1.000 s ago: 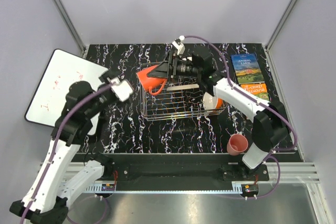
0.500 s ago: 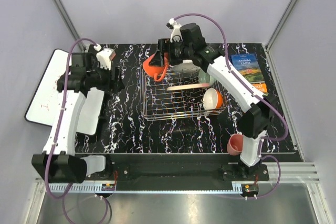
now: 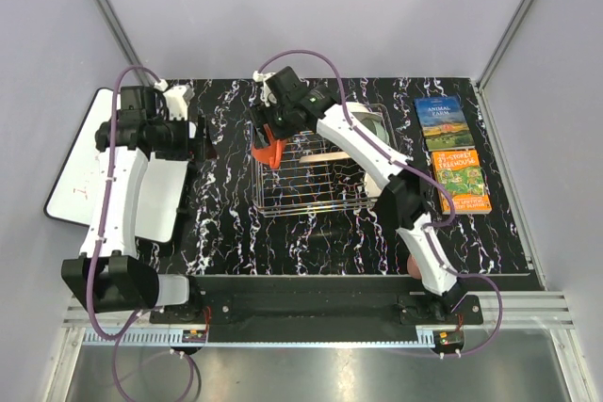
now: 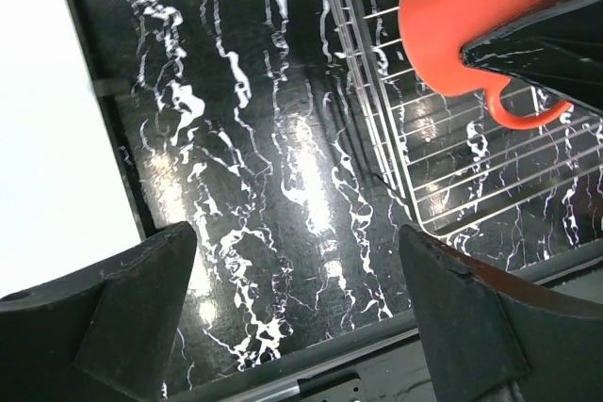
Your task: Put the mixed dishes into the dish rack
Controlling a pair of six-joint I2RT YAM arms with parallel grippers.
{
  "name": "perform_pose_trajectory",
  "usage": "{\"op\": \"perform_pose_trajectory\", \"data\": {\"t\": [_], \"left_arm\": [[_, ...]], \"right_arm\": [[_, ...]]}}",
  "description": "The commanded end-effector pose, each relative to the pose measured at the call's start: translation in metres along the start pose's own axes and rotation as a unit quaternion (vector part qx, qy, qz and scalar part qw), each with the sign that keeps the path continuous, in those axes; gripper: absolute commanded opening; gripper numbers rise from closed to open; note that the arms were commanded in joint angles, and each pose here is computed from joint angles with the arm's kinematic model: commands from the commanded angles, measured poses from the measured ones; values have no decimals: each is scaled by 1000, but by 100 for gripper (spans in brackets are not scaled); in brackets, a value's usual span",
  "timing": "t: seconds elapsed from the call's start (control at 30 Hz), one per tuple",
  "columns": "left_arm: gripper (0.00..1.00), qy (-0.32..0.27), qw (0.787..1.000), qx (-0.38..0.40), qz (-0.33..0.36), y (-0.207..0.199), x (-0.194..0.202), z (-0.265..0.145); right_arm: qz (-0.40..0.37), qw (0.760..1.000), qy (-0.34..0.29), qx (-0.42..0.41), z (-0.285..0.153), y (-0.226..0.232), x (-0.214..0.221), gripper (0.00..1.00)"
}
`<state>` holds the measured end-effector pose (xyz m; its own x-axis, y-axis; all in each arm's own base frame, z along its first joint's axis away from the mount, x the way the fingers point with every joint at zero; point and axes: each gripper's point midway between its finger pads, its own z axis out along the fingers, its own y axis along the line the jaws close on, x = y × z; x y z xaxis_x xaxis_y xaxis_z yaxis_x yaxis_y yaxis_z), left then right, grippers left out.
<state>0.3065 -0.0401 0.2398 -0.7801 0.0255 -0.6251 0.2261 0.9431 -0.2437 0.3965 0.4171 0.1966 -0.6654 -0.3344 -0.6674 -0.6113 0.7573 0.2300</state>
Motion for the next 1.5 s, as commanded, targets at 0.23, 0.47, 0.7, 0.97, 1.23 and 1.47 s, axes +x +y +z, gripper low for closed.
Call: {"op": "perform_pose_trajectory", "data": {"t": [0.23, 0.47, 0.7, 0.97, 1.23, 1.47], "left_arm": [[90, -34, 999, 4, -27, 12, -13, -9], [90, -38, 999, 15, -23, 8, -5, -10], [93, -46, 998, 20, -27, 4, -7, -13], [93, -39, 999, 14, -24, 7, 5, -8], [94, -39, 999, 11, -27, 9, 9, -6], [94, -41, 999, 5, -25, 10, 9, -6]], "right_arm": [[-69, 989, -40, 122, 14, -33, -25, 0], [-79, 987, -27, 138, 40, -39, -12, 0], [-95, 980, -32, 175, 62, -48, -7, 0], [-135, 968, -56, 202, 75, -51, -13, 0], [-146, 964, -56, 215, 89, -52, -3, 0], [-141, 968, -39, 205, 92, -53, 10, 43]]}}
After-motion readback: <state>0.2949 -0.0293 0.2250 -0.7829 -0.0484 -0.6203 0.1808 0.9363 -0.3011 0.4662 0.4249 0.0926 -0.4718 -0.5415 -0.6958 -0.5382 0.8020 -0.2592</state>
